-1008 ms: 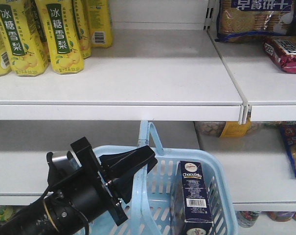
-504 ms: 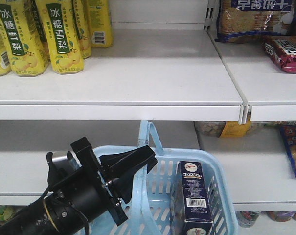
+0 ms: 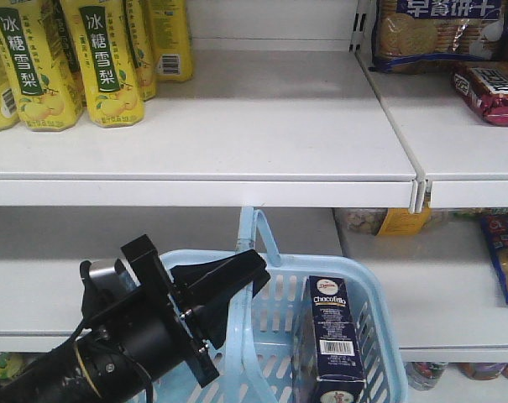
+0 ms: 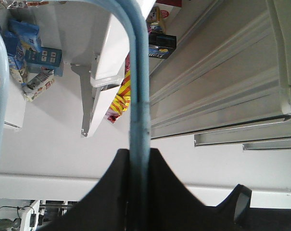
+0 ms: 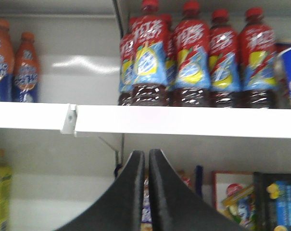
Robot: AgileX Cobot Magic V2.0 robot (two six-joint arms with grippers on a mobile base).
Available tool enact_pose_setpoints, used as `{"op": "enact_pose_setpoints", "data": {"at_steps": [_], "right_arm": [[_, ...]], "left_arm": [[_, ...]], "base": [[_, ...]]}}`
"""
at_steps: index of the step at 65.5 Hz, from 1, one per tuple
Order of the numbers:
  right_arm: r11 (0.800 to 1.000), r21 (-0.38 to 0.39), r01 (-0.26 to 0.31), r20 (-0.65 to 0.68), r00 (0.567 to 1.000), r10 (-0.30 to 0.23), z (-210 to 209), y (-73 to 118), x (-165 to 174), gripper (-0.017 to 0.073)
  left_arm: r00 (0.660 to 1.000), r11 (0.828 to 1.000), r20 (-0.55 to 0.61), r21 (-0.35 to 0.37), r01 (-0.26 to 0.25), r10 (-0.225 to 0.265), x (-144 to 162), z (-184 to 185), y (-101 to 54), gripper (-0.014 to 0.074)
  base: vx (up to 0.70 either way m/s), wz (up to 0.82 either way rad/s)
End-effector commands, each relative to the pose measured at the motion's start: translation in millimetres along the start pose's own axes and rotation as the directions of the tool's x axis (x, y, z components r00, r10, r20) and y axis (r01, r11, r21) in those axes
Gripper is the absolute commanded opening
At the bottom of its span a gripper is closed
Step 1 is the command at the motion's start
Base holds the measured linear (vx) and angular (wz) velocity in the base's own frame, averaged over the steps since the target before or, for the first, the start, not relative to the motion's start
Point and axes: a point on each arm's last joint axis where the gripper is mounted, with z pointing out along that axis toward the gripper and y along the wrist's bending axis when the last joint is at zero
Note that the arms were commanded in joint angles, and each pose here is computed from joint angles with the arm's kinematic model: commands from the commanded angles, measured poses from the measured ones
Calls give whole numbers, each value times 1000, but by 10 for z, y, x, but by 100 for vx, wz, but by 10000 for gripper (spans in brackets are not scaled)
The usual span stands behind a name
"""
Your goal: Left arm holds basket, right arm returns cookies
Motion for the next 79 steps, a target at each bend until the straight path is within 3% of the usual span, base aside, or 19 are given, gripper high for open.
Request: {"op": "enact_pose_setpoints", "data": {"at_steps": [1, 10, 25, 33, 42, 54, 66, 79], "right_arm": [[1000, -20, 3, -43, 999, -3, 188, 14, -139, 6], [998, -26, -62, -266, 962, 53, 382, 32, -73, 46], [980, 33, -199, -591, 786, 180, 477, 79, 149, 269], [966, 37, -257, -667, 713, 215, 431, 128, 216, 418], [959, 40, -281, -722, 655, 222, 383, 157, 260, 554], [937, 44, -346, -807, 541, 238, 327, 234, 353, 591], [913, -52, -404, -893, 428, 139, 336, 456, 478, 591], [873, -92, -479, -956, 288, 58, 409, 744, 668, 591]], "left_arm": [[999, 930, -50, 369, 11, 8, 54, -24, -438, -3], [999, 930, -50, 369, 11, 8, 54, -24, -438, -3], [999, 930, -50, 369, 11, 8, 54, -24, -438, -3], [999, 930, -50, 369, 11, 8, 54, -24, -438, -3], [999, 930, -50, 369, 11, 8, 54, -24, -438, -3], [999, 930, -50, 369, 11, 8, 54, -24, -438, -3], [999, 930, -50, 369, 11, 8, 54, -24, -438, -3], [999, 930, -50, 369, 11, 8, 54, -24, -438, -3]], "base": [[0, 0], [0, 0], [0, 0], [0, 0], [0, 0], [0, 0], [0, 0], [0, 0]]}}
